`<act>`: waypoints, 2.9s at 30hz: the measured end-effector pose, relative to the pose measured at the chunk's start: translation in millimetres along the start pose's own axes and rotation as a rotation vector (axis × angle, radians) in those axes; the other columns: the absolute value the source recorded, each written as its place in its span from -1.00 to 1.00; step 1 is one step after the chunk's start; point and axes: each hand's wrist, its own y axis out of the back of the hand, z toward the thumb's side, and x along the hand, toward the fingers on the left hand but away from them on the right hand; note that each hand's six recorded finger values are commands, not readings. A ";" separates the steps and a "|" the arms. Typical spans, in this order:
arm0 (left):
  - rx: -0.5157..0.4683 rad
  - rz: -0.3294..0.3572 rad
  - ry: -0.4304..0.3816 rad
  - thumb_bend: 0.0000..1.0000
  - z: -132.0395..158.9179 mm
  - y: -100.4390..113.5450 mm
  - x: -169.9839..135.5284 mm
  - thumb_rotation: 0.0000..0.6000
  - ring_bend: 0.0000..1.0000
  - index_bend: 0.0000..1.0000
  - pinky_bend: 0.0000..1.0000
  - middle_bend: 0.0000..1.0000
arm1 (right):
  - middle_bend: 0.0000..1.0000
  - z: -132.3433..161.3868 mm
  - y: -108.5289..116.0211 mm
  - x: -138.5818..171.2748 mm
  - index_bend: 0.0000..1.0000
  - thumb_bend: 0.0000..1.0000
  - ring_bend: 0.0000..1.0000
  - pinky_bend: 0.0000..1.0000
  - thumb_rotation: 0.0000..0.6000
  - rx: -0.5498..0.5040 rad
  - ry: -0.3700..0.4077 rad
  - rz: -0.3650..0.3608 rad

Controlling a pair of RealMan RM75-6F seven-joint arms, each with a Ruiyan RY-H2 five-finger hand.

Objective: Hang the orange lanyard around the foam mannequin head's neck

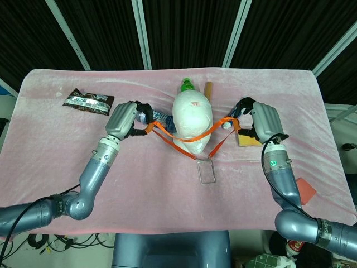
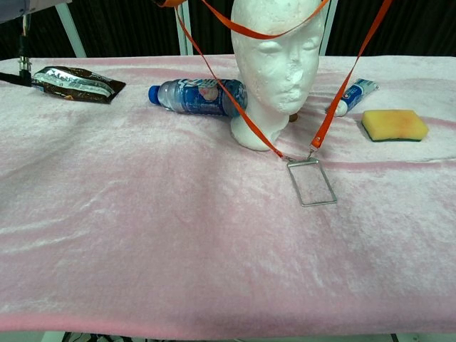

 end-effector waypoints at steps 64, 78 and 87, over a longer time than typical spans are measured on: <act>-0.389 0.217 0.267 -0.01 -86.4 -8.8 69.0 1.00 -0.19 0.45 -0.26 0.24 | -0.34 5.0 -11.2 -124.4 0.55 -0.10 -0.17 -0.29 1.00 -0.126 -0.104 0.005; -0.374 0.208 0.334 -0.02 -108.6 -31.1 84.8 1.00 -0.19 0.44 -0.26 0.23 | -0.34 -16.2 -23.8 -144.7 0.55 -0.10 -0.17 -0.29 1.00 -0.070 -0.139 0.035; -0.388 0.176 0.370 -0.09 -116.9 -53.4 90.4 1.00 -0.23 0.38 -0.26 0.21 | -0.34 -26.1 -32.6 -151.5 0.55 -0.10 -0.17 -0.30 1.00 -0.040 -0.149 0.047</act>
